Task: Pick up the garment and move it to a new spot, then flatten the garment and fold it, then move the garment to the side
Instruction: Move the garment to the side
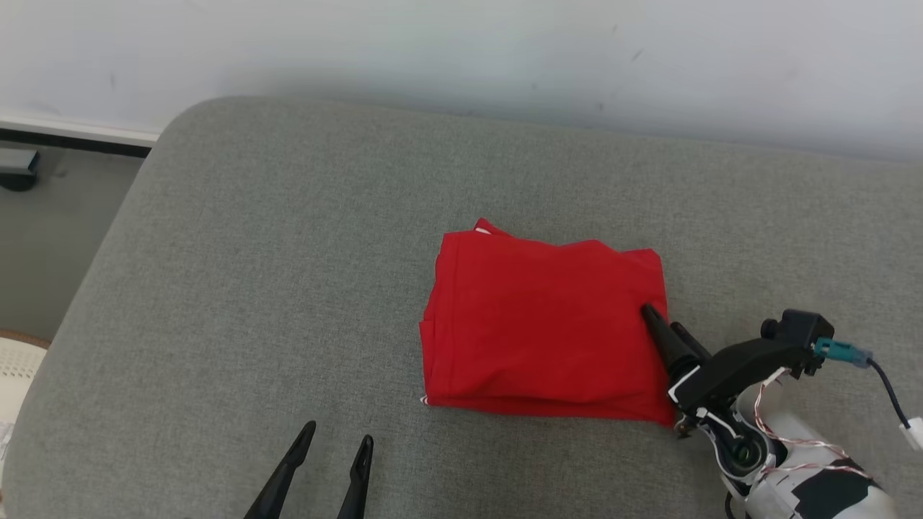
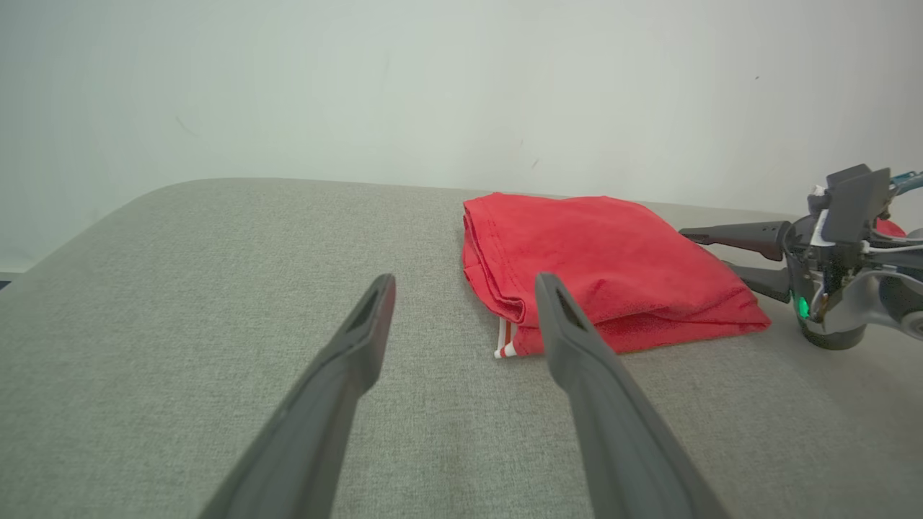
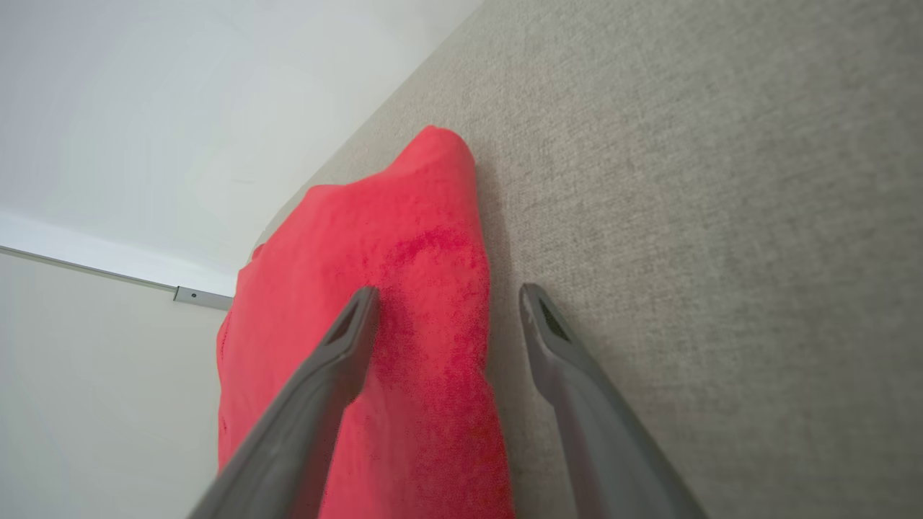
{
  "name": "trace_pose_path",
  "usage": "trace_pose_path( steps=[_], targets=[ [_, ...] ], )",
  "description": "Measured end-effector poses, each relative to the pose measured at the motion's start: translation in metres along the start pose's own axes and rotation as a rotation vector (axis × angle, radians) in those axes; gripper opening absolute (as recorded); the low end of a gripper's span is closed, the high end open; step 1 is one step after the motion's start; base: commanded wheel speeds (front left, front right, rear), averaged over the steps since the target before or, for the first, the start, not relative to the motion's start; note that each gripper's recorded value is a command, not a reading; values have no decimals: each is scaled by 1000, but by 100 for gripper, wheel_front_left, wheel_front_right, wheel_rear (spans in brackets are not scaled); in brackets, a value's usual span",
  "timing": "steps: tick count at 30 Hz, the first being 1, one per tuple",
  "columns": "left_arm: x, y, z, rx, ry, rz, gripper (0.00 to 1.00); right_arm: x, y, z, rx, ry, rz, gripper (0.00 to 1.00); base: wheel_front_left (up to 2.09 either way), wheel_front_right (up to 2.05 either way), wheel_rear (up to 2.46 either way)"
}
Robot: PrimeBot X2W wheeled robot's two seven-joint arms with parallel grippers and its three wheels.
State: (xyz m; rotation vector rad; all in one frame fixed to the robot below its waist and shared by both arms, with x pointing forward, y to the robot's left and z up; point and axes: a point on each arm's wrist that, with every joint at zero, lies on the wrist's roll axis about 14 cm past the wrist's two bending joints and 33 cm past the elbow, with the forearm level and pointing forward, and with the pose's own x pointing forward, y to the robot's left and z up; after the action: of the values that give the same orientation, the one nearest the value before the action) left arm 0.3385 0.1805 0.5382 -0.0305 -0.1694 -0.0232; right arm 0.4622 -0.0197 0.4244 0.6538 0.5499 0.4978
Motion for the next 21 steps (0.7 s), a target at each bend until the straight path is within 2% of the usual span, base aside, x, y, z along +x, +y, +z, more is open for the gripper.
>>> trace_pose_path(
  steps=[3, 4, 5, 7, 16, 21],
  targets=[
    [4, 1, 1, 3, -4, 5, 100, 5, -1, 0, -8, 14, 2, 100, 0, 0, 0],
    [6, 1, 1, 4, -5, 5, 100, 8, -1, 0, -10, 18, 3, 78, 0, 0, 0],
    [7, 1, 0, 5, -3, 5, 100, 11, -2, 1, -11, 20, 4, 46, 0, 0, 0],
    [10, 2, -1, 7, 0, 6, 100, 16, -2, 3, -9, 22, 7, 0, 0, 0, 0],
    [15, 3, -3, 10, 2, 15, 100, 17, 7, 0, 34, 15, 47, 0, 0, 0, 0],
    [18, -2, -2, 6, -7, -2, 100, 11, 12, 1, 8, 2, 68, 0, 0, 0, 0]
  ],
)
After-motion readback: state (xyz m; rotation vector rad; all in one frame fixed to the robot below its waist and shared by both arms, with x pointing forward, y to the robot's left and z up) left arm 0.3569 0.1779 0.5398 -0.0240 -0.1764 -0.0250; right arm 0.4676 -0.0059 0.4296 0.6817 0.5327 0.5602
